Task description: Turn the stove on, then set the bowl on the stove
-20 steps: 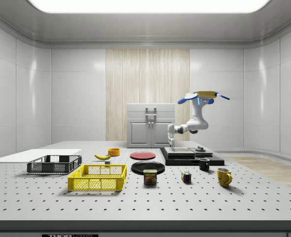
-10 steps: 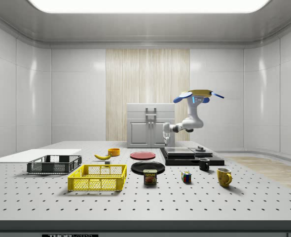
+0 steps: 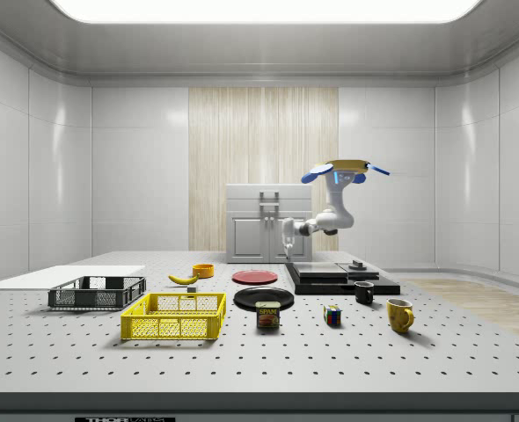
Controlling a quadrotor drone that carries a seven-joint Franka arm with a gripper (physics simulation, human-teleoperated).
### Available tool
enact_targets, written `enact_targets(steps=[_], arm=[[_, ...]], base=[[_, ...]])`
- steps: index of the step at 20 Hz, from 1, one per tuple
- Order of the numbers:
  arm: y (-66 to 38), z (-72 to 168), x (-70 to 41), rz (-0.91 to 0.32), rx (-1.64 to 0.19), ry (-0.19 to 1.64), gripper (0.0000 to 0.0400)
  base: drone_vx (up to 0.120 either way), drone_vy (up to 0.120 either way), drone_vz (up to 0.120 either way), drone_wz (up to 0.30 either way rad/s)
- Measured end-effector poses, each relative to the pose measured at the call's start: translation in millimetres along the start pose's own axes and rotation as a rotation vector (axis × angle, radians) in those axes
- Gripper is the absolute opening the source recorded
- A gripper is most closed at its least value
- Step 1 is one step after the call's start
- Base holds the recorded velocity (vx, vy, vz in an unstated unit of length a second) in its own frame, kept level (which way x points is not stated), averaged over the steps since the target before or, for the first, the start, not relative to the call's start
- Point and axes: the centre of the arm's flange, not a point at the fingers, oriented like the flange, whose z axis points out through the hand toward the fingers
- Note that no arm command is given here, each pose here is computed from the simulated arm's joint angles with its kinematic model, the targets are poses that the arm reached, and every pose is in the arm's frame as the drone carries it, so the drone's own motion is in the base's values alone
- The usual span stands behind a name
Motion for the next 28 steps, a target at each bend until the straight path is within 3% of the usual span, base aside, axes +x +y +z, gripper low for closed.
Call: enact_targets(steps=[28], arm=[[0.0, 0.0, 0.0, 0.0, 0.0, 0.0, 0.04]], base=[[0.12, 0.0, 0.0, 0.0]])
